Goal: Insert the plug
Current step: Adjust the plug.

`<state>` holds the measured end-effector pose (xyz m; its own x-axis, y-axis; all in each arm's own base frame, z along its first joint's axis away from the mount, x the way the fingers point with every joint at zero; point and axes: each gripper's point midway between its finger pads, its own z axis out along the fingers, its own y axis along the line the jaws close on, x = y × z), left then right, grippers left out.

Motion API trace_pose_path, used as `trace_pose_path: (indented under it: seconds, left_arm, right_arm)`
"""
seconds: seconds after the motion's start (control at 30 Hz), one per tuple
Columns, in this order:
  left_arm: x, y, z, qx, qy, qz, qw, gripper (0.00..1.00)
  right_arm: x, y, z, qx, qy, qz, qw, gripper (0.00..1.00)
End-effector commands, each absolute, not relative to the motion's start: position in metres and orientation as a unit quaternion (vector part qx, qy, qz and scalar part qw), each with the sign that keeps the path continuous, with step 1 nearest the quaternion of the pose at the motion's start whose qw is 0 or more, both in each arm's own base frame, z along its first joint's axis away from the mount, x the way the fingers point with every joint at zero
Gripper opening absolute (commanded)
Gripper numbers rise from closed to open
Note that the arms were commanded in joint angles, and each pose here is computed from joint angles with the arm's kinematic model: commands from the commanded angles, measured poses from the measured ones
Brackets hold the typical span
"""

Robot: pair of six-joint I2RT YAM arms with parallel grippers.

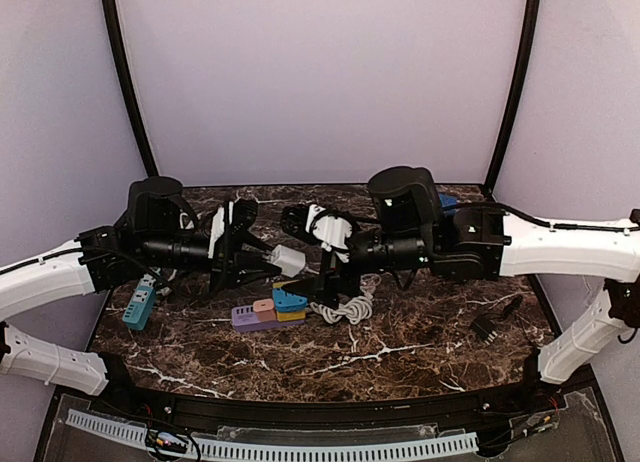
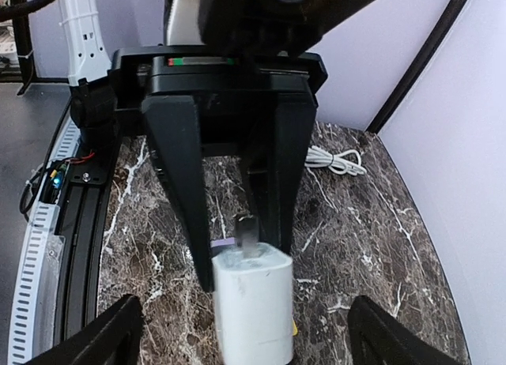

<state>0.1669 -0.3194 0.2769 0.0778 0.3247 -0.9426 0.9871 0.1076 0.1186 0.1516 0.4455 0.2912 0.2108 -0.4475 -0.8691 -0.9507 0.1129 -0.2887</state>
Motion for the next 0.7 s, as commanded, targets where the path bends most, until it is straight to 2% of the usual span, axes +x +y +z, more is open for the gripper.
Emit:
trace_pose_path:
  seconds: [0.0,0.13,0.33,0.47,0.57,0.67]
  left_arm:
    - [0.177,-0.318,0.310,0.481,0.593,-0.410,0.499,0.01]
    - [0.177,-0.320,0.319,0.436,0.578,-0.474,0.501,0.01]
    - [0.174,-0.323,0.320,0.433,0.567,-0.496,0.495,0.01]
    - [0.172,-0.324,0.325,0.433,0.562,-0.500,0.497,0.01]
    - [0.172,-0.323,0.326,0.433,0.561,-0.501,0.498,0.01]
    - [0.171,-0.322,0.324,0.432,0.561,-0.500,0.498,0.01]
  right_arm:
    - [0.157,0.426,0.349,-0.498,0.527,0.398,0.562,0.98]
    - [0.153,0.407,0.370,-0.395,0.476,0.535,0.575,0.95]
    - [0.157,0.416,0.357,-0.368,0.479,0.575,0.552,0.86]
    - [0.153,0.429,0.347,-0.389,0.478,0.585,0.528,0.75]
    - [0.150,0.436,0.343,-0.402,0.474,0.592,0.513,0.60]
    - [0.148,0.442,0.341,-0.416,0.469,0.599,0.498,0.50]
